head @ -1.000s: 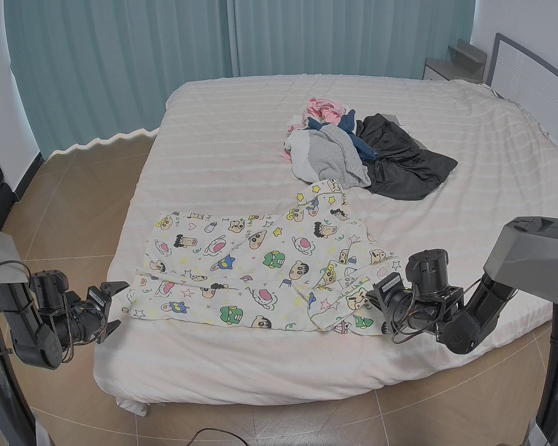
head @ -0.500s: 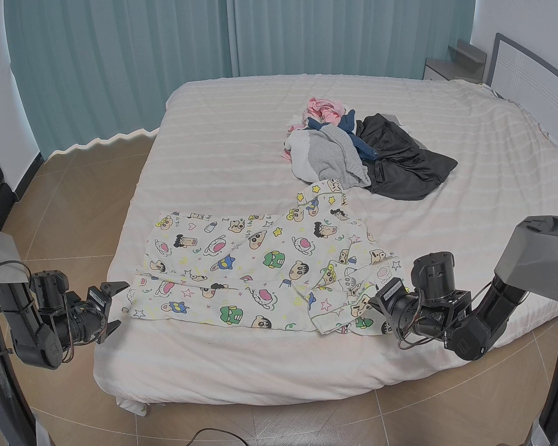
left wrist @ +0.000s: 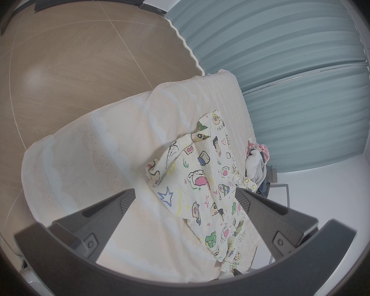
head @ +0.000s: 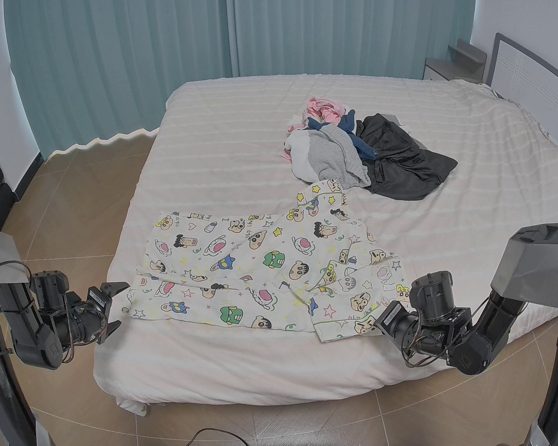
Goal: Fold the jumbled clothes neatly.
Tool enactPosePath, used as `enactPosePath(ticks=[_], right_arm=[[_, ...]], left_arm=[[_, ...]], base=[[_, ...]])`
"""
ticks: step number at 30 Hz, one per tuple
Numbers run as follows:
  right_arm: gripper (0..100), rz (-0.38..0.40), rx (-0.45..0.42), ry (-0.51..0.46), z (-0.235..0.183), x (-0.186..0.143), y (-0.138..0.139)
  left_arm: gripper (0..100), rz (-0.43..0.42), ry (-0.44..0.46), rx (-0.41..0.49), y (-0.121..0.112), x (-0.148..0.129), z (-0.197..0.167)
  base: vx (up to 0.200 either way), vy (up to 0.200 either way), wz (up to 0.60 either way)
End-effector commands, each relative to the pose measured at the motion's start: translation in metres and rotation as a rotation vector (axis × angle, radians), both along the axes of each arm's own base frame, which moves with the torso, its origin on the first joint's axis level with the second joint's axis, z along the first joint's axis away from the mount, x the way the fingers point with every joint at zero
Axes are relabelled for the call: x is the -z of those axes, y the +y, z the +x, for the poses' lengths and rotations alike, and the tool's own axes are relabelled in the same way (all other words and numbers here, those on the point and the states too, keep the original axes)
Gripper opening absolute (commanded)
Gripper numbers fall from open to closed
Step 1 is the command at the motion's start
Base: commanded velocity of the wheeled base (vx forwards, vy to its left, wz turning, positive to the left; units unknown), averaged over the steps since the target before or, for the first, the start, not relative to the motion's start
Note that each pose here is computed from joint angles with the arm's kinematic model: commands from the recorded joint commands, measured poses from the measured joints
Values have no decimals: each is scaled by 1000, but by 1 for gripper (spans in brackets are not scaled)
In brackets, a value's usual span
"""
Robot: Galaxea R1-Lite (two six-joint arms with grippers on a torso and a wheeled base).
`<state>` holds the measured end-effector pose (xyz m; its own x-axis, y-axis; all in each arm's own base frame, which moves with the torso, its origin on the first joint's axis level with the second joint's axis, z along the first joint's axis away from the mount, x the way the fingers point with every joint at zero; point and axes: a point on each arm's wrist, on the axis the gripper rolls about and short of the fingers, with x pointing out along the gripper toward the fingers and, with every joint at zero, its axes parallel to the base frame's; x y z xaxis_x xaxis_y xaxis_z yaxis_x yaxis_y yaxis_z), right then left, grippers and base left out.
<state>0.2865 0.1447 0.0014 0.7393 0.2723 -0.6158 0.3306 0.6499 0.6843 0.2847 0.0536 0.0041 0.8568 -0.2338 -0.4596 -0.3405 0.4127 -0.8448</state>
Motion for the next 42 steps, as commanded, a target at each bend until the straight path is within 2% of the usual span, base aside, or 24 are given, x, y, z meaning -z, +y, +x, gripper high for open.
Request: enactPosePath(ticks=[1,14,15,25,28,30,31,32,35,42], right_arm=[[0,-36,5,36,-2,13,-3],[0,-25,-13,19,-5,11,0],[100,-26,-13,21,-6,12,-1],[100,-36,-9,11,-13,4,-7],[100,-20,-8,-24,-13,-8,-8],[100,5,-14,-83,-12,-26,-7],[100,5,-14,-83,-12,-26,-7],[100,31,-25,-133,-11,-42,-6],[100,56,-35,-178,-11,-57,-5],[100,17,-61,-166,-23,-53,-7]], left_arm=[[100,0,0,-1,0,0,0],[100,-1,2,-1,0,0,0],[100,-1,2,-1,0,0,0],[100,-1,2,-1,0,0,0],[100,-1,2,-1,0,0,0],[100,-1,2,-1,0,0,0],[100,-1,2,-1,0,0,0],[100,-1,2,-1,0,0,0],[100,-2,3,0,0,1,-1],[100,48,-16,24,1,-1,-1]], base=[[0,0,0],[0,0,0],[0,0,0],[0,0,0],[0,0,0],[0,0,0],[0,0,0],[0,0,0],[0,0,0],[0,0,0]])
